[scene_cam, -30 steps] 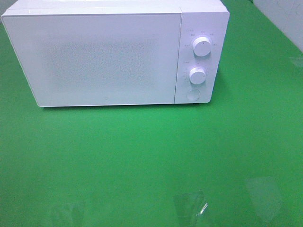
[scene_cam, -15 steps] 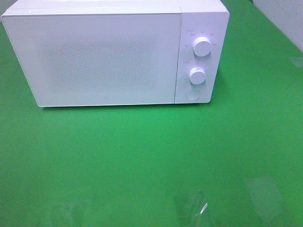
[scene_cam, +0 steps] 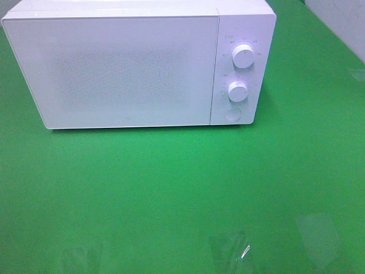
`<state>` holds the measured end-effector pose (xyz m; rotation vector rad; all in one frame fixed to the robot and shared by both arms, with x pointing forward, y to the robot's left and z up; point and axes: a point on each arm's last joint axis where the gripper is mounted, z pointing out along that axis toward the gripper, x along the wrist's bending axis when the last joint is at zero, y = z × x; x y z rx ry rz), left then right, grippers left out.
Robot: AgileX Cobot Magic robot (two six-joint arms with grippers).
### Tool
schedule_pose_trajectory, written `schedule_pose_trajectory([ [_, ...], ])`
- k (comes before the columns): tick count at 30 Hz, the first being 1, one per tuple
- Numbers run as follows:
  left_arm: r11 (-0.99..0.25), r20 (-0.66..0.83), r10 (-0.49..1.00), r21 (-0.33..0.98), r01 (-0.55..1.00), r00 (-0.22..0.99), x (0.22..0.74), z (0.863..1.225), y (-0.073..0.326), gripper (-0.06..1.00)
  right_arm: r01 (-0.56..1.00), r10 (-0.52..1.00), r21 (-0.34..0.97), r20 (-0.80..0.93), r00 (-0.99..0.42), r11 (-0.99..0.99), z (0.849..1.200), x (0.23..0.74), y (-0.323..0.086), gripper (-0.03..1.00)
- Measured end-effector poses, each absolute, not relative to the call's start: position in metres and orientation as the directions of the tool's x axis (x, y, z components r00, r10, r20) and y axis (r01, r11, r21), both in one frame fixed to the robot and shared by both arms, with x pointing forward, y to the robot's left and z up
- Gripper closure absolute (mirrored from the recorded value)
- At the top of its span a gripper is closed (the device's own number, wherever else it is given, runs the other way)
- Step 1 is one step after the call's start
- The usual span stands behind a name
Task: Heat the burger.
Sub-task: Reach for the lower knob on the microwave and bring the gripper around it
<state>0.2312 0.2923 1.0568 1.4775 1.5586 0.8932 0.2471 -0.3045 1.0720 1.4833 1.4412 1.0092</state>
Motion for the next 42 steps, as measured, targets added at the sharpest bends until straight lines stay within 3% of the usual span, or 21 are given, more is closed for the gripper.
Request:
schedule_pose_trajectory([
  [17,0.071,-0.077,0.997,0.896,0.438,-0.005,0.231,1.057,0.292,-0.05,0.269,1.0,0.963,-0.011,-0.004,0.012,1.093,0.315,-0.299,0.21],
  [42,0.071,-0.077,0.997,0.896,0.438,-0.005,0.231,1.057,0.292,-0.05,0.229,0.994,0.968,-0.089,-0.07,0.103,1.077,0.415,-0.29,0.21],
])
